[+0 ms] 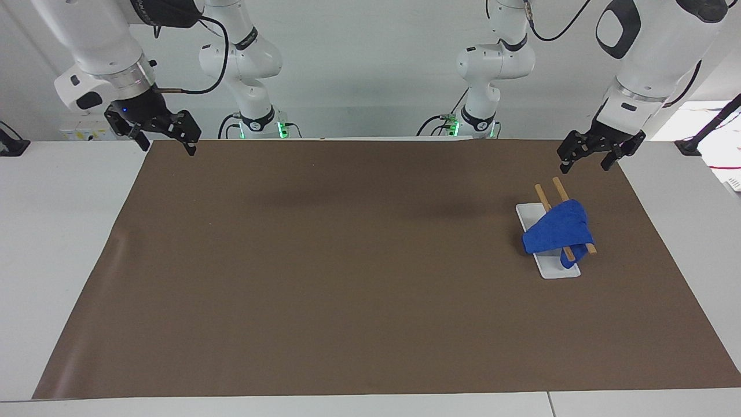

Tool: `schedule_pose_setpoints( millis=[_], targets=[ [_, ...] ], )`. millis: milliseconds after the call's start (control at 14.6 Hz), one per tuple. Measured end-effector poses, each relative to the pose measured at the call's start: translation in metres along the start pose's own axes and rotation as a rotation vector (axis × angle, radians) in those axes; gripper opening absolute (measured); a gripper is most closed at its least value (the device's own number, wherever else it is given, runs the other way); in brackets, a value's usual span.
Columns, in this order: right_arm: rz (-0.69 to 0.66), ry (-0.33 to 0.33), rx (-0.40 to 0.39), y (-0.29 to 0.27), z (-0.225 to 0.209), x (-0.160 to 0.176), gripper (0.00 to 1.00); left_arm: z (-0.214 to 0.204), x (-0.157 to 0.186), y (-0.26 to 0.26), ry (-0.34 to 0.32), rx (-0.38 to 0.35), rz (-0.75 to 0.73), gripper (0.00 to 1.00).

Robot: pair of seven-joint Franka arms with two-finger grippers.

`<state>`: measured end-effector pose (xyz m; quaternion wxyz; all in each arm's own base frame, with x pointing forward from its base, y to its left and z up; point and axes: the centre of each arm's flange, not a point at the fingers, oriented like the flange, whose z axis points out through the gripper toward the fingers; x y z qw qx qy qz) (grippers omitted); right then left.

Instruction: Right arm passes towel to left arm to hang

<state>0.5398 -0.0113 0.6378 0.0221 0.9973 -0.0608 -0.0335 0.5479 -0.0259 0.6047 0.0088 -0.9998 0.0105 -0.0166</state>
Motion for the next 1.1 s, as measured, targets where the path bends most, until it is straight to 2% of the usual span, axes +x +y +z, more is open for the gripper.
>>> schedule_pose_setpoints(
  millis=[1099],
  targets=[
    [0.000,0.000,0.000,0.0001,0.0000,0.0000,1.00,0.0003,-0.0042,0.0004,-0.025,0.000,0.034,1.00]
  ],
)
